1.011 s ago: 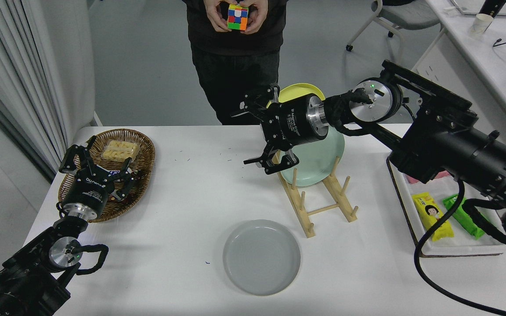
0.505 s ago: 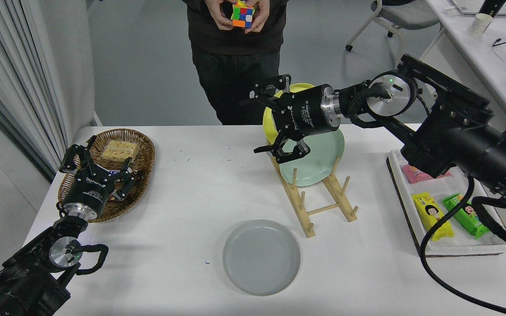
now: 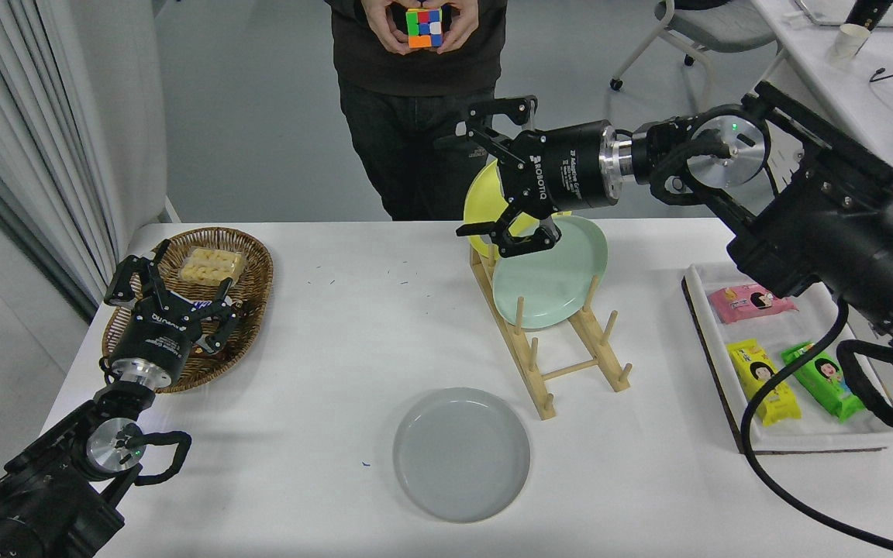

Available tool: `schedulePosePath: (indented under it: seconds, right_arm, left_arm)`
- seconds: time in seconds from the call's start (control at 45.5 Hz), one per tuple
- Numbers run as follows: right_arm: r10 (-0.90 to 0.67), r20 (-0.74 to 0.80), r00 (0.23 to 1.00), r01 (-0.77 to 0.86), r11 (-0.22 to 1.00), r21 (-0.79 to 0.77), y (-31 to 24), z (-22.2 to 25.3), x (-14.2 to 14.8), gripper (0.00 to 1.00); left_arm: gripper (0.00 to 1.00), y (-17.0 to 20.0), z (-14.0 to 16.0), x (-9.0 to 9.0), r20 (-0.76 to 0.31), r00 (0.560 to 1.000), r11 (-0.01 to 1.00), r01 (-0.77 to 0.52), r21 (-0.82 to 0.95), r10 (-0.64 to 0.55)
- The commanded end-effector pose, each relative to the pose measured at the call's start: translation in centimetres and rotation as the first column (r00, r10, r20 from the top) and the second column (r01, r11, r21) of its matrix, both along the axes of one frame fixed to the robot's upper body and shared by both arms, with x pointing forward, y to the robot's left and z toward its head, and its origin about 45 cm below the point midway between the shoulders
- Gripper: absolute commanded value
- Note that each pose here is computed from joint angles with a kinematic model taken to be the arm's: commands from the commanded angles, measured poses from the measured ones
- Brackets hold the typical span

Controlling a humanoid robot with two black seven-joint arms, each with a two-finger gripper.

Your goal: Place the plate on the table

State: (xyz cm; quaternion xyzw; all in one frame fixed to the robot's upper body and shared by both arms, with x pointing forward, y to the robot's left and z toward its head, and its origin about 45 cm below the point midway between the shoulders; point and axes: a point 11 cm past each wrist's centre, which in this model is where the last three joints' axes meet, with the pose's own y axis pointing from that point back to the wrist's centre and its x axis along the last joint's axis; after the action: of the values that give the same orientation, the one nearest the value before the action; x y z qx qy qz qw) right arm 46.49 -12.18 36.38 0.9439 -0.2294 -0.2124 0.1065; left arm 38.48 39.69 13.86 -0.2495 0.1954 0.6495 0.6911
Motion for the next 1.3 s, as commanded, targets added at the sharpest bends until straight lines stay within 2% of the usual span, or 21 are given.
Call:
schedulePosePath:
  seconds: [0.0, 0.352, 0.681, 0.857, 1.165, 1.275]
  right_arm:
    - [-0.010, 0.079, 0.997, 0.001, 0.995, 0.105, -2.1, -0.4, 0.1, 0.99]
    - [-0.129, 0.157, 0.979, 0.088, 0.965, 0.246, -4.6, -0.2, 0.8, 0.99]
    - [-0.292, 0.316, 0.903, 0.174, 0.920, 0.352, -7.7, -0.8, 1.4, 0.99]
    - [-0.360, 0.338, 0.869, 0.241, 0.907, 0.346, -9.0, -2.1, 2.0, 0.99]
    - [-0.541, 0.381, 0.750, 0.442, 0.838, 0.319, -14.3, -6.2, 3.9, 0.99]
    - [-0.549, 0.374, 0.748, 0.477, 0.836, 0.272, -15.1, -7.8, 3.9, 0.99]
  left_arm:
    - [0.98, 0.0, 0.0, 0.0, 0.000, 1.000, 1.000, 0.000, 0.000, 0.000]
    - [0.98, 0.0, 0.0, 0.0, 0.000, 1.000, 1.000, 0.000, 0.000, 0.000]
    - [0.98, 0.0, 0.0, 0.0, 0.000, 1.000, 1.000, 0.000, 0.000, 0.000]
    - [0.98, 0.0, 0.0, 0.0, 0.000, 1.000, 1.000, 0.000, 0.000, 0.000]
    - [0.98, 0.0, 0.0, 0.0, 0.000, 1.000, 1.000, 0.000, 0.000, 0.000]
    - [0.98, 0.0, 0.0, 0.0, 0.000, 1.000, 1.000, 0.000, 0.000, 0.000]
